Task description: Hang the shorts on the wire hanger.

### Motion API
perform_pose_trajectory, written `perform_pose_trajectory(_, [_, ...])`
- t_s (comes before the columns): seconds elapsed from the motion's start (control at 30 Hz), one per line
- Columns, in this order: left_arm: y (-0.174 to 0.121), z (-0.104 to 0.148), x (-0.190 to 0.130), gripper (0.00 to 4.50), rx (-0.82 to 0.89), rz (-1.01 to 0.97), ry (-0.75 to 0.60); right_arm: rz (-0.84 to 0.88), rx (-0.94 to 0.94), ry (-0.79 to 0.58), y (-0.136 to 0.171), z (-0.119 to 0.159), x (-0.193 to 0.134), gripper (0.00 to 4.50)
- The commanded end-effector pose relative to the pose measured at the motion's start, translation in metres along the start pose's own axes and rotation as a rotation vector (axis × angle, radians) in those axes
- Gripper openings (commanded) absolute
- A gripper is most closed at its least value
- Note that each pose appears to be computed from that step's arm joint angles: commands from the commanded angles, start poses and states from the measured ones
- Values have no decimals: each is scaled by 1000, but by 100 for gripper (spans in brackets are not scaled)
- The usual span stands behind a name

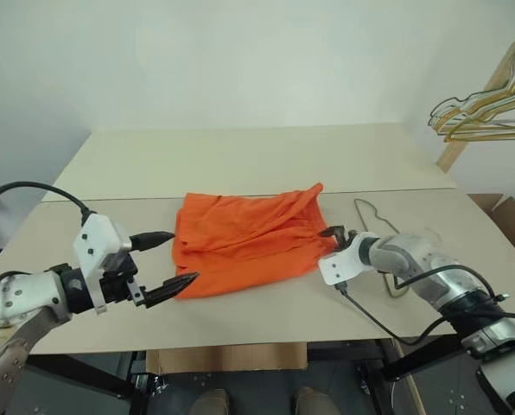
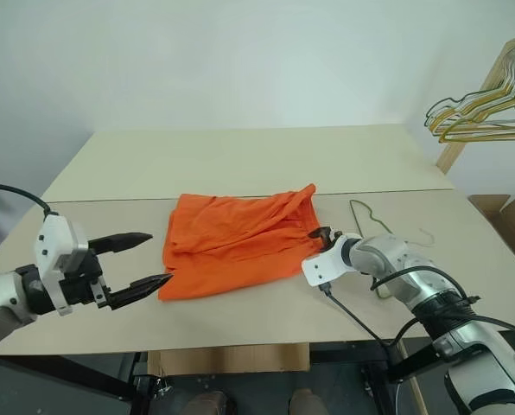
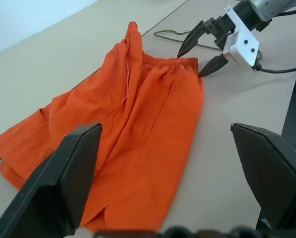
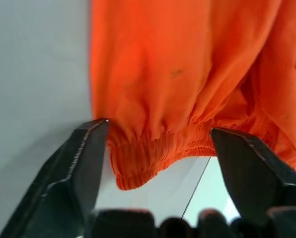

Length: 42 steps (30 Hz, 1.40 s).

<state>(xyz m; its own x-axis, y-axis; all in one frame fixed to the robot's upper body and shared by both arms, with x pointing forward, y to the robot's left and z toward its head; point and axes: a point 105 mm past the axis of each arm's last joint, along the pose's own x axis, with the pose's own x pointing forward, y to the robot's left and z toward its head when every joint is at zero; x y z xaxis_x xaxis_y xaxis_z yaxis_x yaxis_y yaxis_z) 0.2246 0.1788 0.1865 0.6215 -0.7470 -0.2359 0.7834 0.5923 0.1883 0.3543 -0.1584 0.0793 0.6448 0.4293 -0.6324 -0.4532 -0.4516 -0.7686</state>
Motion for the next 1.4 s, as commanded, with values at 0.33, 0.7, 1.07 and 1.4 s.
perform_pose_trajectory(0.33, [-5,9,-4,450,38,1,-33,-9,17,-47,-5,3,7,3])
perform_pose_trajectory(0.7, [-5,9,-1,450,39,-7,-41,21,-14,-65,-7,-3,-21,229])
perform_pose_trajectory(1.07, [-6,11,-2,450,48,10,-49,-52,-125,13,-8,-16,8,229])
perform_pose_trajectory(1.4, [-7,10,-4,450,44,19,-44,-43,-114,-36,-3,2,9,229])
